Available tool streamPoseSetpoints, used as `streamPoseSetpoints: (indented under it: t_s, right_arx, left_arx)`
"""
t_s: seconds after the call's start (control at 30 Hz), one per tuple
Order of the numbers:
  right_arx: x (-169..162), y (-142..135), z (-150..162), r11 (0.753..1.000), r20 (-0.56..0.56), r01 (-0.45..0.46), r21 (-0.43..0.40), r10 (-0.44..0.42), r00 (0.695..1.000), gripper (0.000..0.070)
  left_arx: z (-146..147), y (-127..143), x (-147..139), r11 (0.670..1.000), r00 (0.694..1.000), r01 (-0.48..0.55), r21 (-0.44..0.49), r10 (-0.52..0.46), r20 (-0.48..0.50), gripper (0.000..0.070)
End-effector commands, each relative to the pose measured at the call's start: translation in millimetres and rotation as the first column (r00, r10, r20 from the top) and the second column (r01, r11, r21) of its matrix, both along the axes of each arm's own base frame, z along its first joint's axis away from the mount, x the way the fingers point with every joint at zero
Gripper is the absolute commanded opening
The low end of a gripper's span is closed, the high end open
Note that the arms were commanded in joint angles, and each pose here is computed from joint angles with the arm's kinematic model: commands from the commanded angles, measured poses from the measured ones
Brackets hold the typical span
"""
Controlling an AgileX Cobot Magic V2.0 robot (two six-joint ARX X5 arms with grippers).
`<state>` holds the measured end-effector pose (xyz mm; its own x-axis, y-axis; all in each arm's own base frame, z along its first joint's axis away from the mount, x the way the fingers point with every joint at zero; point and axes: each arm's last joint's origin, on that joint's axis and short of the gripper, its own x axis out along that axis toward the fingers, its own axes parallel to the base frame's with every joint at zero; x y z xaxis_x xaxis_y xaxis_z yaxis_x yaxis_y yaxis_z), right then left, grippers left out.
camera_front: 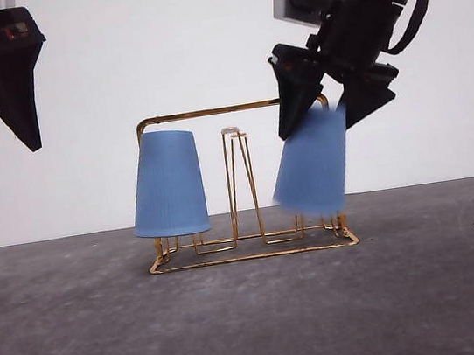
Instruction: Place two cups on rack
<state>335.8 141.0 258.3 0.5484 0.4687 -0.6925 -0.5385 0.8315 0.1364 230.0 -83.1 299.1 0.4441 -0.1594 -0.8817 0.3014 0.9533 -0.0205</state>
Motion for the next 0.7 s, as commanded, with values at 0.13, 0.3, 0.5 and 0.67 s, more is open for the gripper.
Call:
streamPoseSetpoints:
  t_s: [0.13, 0.3, 0.5, 0.67]
  right_arx:
    - [3.3, 3.6, 5.2, 0.999, 0.024, 0.022, 0.045, -0.023, 0.999, 0.0696]
    - [-12.0, -5.1, 37.8, 0.995, 0.099, 0.035, 0.090, -0.043, 0.994, 0.0696]
    - [-48.6, -24.9, 76.1, 0.995, 0.142, 0.090, 0.050, -0.096, 0.985, 0.0695]
    - [-74.4, -52.0, 84.9, 0.983, 0.148, 0.186, -0.003, -0.183, 0.972, 0.0694]
  left_arx:
    - [3.9, -2.0, 3.1, 1.000, 1.000, -0.004, -0.014, 0.005, 0.024, 0.0626]
    - [5.3, -2.3, 5.5, 1.000, 0.999, -0.007, -0.026, 0.008, 0.049, 0.0625]
    - [7.1, 5.2, 10.7, 0.998, 0.997, -0.033, -0.052, 0.036, 0.073, 0.0625]
    - [7.6, 21.6, 16.3, 0.993, 0.993, -0.085, -0.076, 0.091, 0.075, 0.0625]
